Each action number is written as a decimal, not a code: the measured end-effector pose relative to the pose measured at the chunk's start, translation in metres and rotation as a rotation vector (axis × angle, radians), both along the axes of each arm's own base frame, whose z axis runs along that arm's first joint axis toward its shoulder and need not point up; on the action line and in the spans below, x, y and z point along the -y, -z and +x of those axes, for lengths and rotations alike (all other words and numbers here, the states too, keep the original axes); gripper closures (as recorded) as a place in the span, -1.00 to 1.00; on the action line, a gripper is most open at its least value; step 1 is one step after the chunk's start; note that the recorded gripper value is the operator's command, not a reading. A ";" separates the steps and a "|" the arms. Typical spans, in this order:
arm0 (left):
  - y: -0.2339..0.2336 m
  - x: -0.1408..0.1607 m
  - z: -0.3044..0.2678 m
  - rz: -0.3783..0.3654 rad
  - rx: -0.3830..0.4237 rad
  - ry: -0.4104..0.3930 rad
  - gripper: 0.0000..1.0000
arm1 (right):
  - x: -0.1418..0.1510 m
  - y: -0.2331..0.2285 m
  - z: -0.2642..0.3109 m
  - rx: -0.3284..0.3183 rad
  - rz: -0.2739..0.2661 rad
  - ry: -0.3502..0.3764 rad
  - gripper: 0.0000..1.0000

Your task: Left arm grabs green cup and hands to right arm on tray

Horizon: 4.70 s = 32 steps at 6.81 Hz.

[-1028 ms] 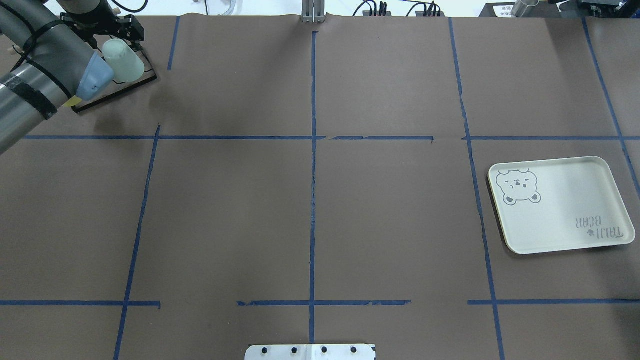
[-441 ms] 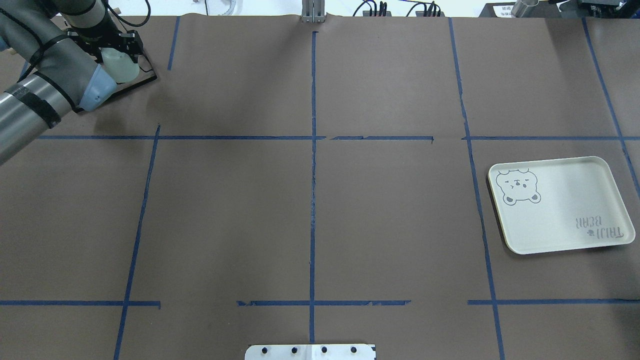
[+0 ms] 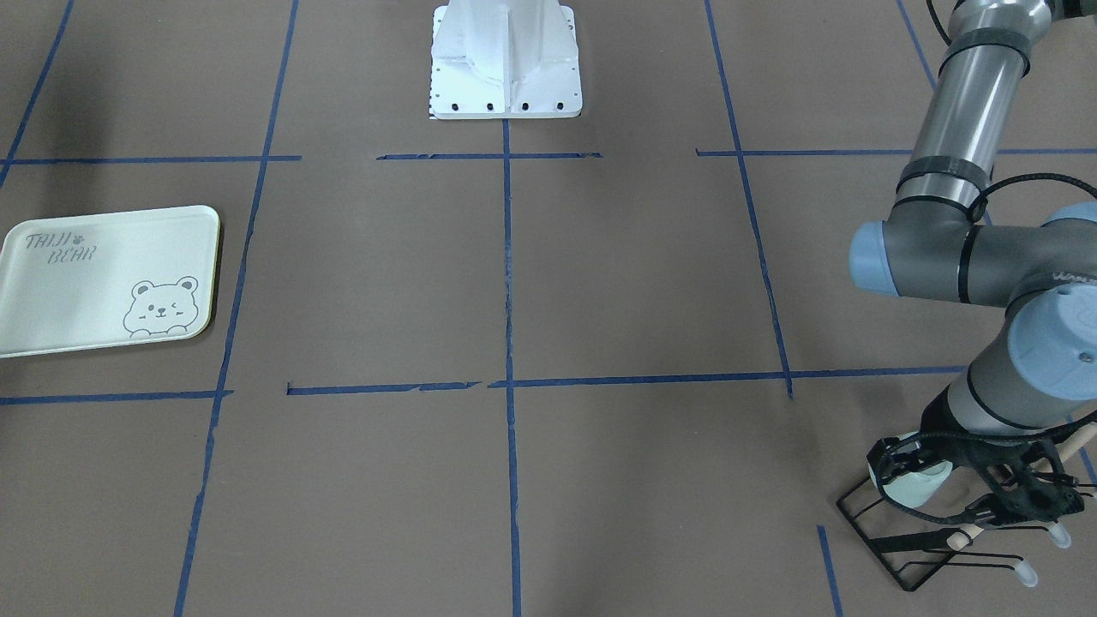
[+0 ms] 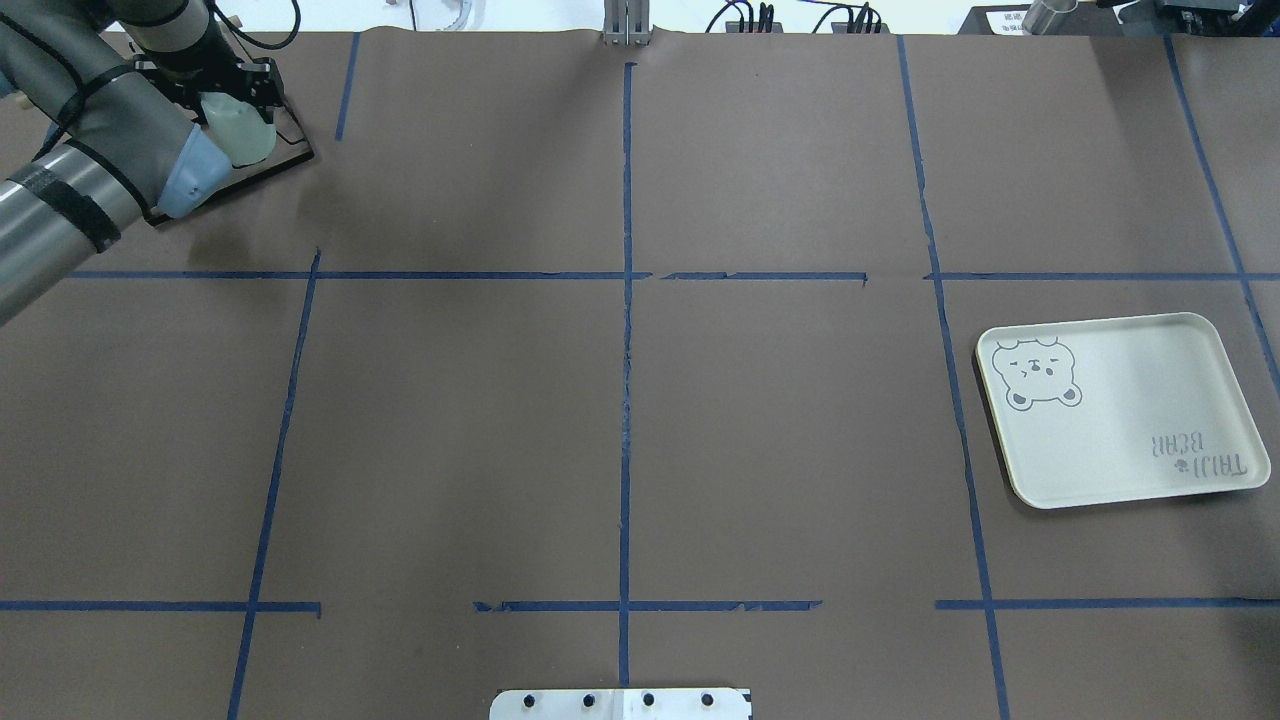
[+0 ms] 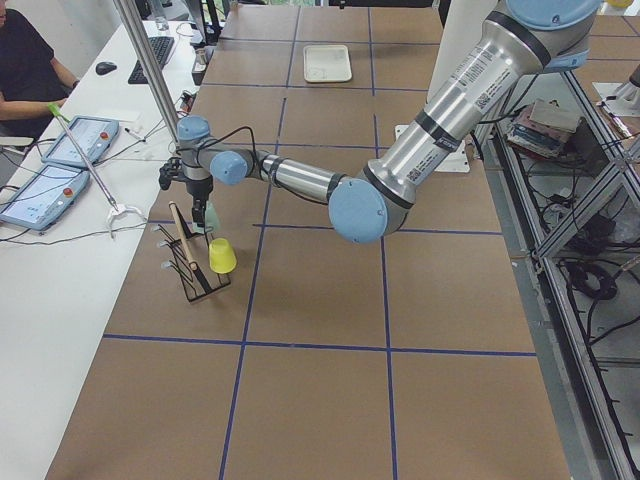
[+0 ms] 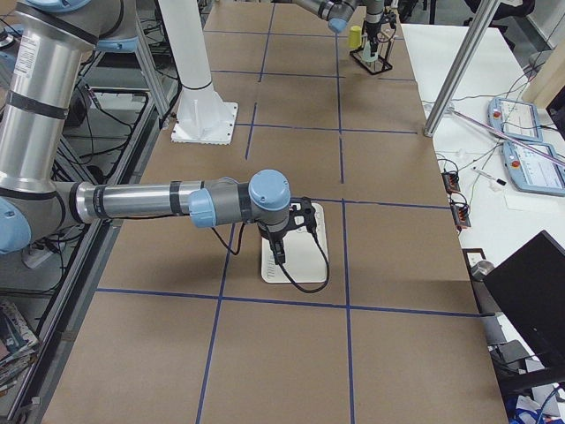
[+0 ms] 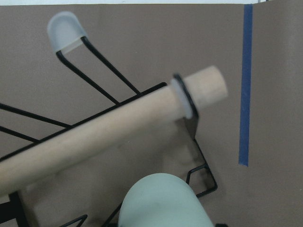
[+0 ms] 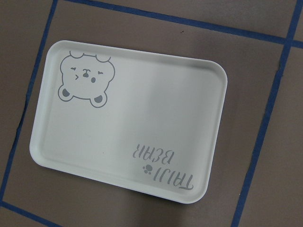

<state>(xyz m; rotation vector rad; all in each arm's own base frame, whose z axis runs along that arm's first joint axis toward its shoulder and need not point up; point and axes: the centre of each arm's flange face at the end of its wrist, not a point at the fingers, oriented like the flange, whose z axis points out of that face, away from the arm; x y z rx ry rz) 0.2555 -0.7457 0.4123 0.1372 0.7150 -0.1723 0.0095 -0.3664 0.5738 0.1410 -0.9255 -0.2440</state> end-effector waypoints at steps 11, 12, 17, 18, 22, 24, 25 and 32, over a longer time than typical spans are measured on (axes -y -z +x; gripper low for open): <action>0.206 -0.205 0.125 -0.073 -0.584 0.068 0.96 | 0.044 0.225 -0.286 0.290 -0.201 -0.163 -1.00; 0.216 -0.234 0.145 -0.096 -0.716 0.045 0.96 | 0.037 0.280 -0.318 0.399 -0.266 -0.160 -0.99; 0.210 -0.312 0.142 -0.205 -1.266 -0.072 0.96 | -0.019 0.371 -0.313 0.993 -0.353 -0.105 -0.99; 0.211 -0.330 0.145 -0.223 -1.382 -0.096 0.96 | -0.026 0.376 -0.314 1.065 -0.361 -0.111 -0.99; 0.203 -0.402 0.161 -0.266 -1.743 -0.187 0.94 | -0.045 0.400 -0.334 1.212 -0.373 -0.126 -0.99; 0.202 -0.411 0.163 -0.280 -1.788 -0.189 0.91 | -0.049 0.413 -0.341 1.250 -0.376 -0.130 -0.99; 0.202 -0.413 0.164 -0.284 -1.794 -0.187 0.91 | -0.053 0.417 -0.347 1.262 -0.385 -0.127 -0.99; 0.209 -0.427 0.178 -0.319 -1.821 -0.174 0.78 | -0.070 0.431 -0.369 1.298 -0.418 -0.134 0.14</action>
